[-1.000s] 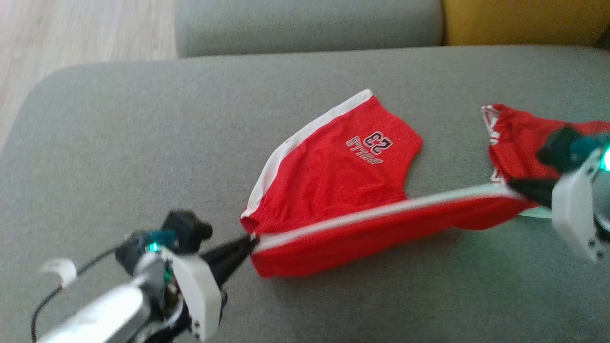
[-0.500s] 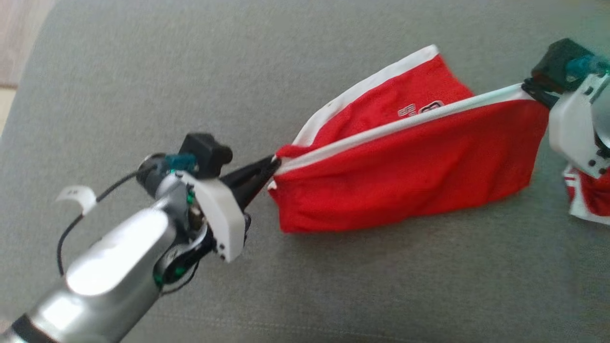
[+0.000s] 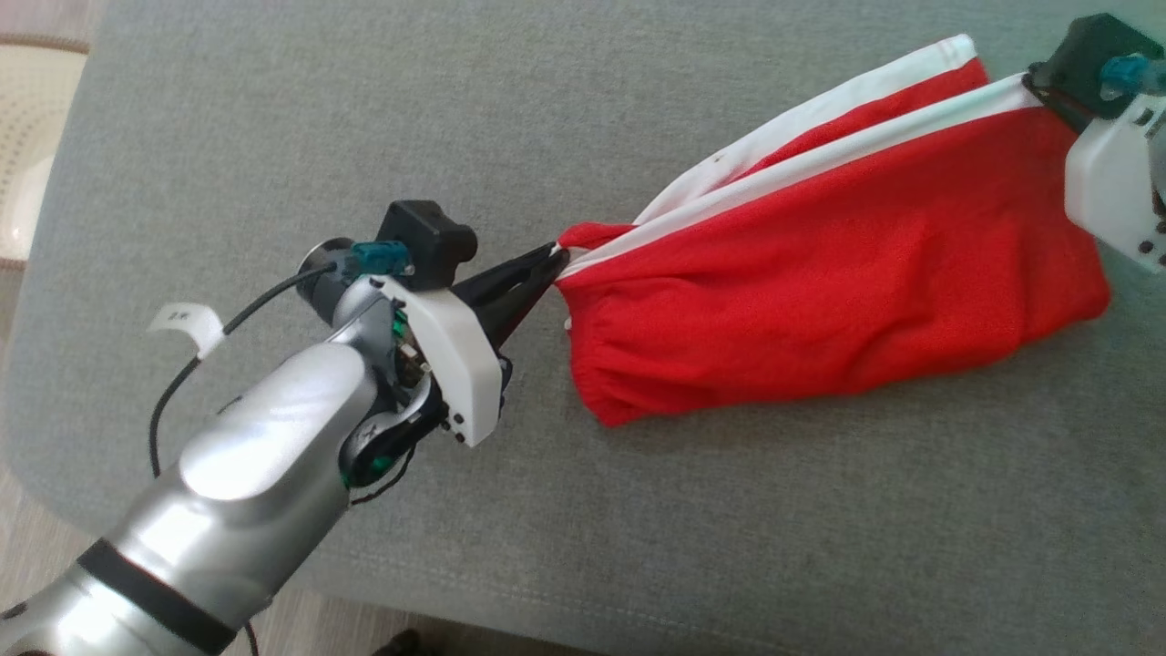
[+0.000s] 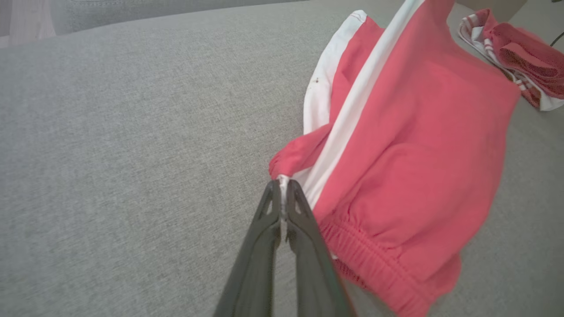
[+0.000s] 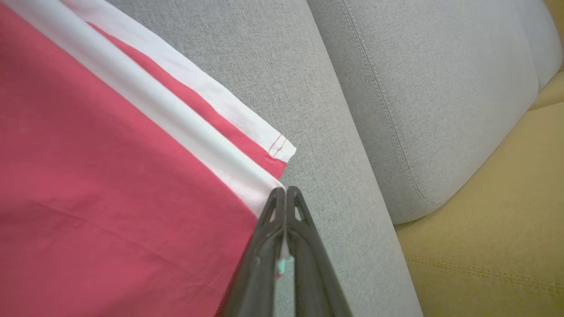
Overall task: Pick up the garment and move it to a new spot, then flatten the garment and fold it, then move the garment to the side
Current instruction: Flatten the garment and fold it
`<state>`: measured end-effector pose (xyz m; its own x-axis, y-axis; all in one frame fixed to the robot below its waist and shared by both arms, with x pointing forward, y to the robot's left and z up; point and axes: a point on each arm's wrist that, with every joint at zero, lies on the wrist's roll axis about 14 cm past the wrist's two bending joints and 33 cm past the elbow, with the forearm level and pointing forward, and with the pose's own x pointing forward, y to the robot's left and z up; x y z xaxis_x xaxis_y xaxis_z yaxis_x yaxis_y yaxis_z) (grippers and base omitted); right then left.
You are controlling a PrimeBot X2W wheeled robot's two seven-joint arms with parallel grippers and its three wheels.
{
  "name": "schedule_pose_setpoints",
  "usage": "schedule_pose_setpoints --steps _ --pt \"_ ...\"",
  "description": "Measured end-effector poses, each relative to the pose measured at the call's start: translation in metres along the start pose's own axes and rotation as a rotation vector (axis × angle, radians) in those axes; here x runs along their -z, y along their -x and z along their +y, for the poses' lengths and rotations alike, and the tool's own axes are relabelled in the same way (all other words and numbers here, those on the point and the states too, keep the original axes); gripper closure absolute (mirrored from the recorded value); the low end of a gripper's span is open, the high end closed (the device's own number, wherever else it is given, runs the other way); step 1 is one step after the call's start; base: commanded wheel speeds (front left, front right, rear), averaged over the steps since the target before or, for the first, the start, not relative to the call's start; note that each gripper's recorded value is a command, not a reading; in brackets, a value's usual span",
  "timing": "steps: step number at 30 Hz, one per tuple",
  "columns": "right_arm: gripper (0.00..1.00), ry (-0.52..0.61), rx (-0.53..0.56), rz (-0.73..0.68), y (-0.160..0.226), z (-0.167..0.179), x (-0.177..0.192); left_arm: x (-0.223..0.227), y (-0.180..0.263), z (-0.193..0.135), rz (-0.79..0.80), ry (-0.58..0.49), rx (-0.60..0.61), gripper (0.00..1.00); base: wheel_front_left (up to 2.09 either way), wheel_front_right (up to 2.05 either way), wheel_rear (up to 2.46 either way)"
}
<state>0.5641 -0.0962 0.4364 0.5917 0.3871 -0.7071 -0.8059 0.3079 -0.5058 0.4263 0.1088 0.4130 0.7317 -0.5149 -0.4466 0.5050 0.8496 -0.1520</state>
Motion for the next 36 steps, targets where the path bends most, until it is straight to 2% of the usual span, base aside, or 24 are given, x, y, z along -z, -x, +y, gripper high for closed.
schedule_pose_setpoints --steps 4,10,13,14,15,16,17,18,19,20,25,28,36 --pt "1.0 0.002 -0.004 -0.02 -0.015 0.0 0.001 0.006 -0.003 0.003 0.012 0.005 -0.007 1.0 0.0 0.0 0.0" --pt "1.0 -0.01 0.012 -0.115 -0.032 -0.009 -0.017 0.008 -0.009 0.012 0.013 0.008 -0.019 1.0 0.0 0.0 0.0" --pt "1.0 -0.028 0.004 -0.103 -0.041 -0.007 -0.013 0.011 -0.012 0.014 0.017 0.011 -0.024 1.0 0.0 0.0 0.0" --pt "0.97 -0.032 0.002 -0.098 -0.043 -0.006 -0.012 0.011 -0.013 0.014 0.017 0.012 -0.024 1.0 0.0 0.0 0.0" --pt "0.14 -0.036 0.002 -0.096 -0.044 -0.006 -0.011 0.012 -0.014 0.014 0.014 0.012 -0.023 1.0 0.0 0.0 0.0" --pt "0.0 -0.053 0.001 -0.098 -0.045 -0.006 -0.01 0.012 -0.015 0.013 0.015 0.009 -0.021 1.0 0.0 0.0 0.0" --pt "0.0 -0.065 0.002 -0.098 -0.046 -0.007 -0.009 0.011 -0.015 0.013 0.013 0.005 -0.019 0.98 0.0 0.0 0.0" --pt "0.0 -0.071 0.004 -0.096 -0.046 -0.008 -0.009 0.011 -0.016 0.013 0.012 0.0 -0.019 0.54 0.0 0.0 0.0" --pt "0.0 -0.072 0.006 -0.093 -0.045 -0.008 -0.009 0.009 -0.016 0.012 0.005 -0.004 -0.019 0.15 0.0 0.0 0.0" --pt "0.0 -0.073 0.008 -0.092 -0.044 -0.008 -0.008 0.008 -0.016 0.012 0.0 -0.006 -0.019 0.0 0.0 0.0 0.0" --pt "0.0 -0.119 0.047 -0.098 -0.03 -0.021 -0.005 0.003 -0.014 0.014 -0.017 -0.023 -0.031 0.0 0.0 0.0 0.0" --pt "0.0 -0.187 0.083 -0.13 -0.018 -0.032 -0.006 -0.011 -0.013 0.015 -0.058 -0.037 -0.045 0.0 0.0 0.0 0.0" --pt "0.0 -0.348 0.26 -0.331 0.038 -0.075 -0.031 -0.047 0.009 0.03 -0.196 -0.031 -0.146 0.0 0.0 0.0 0.0"
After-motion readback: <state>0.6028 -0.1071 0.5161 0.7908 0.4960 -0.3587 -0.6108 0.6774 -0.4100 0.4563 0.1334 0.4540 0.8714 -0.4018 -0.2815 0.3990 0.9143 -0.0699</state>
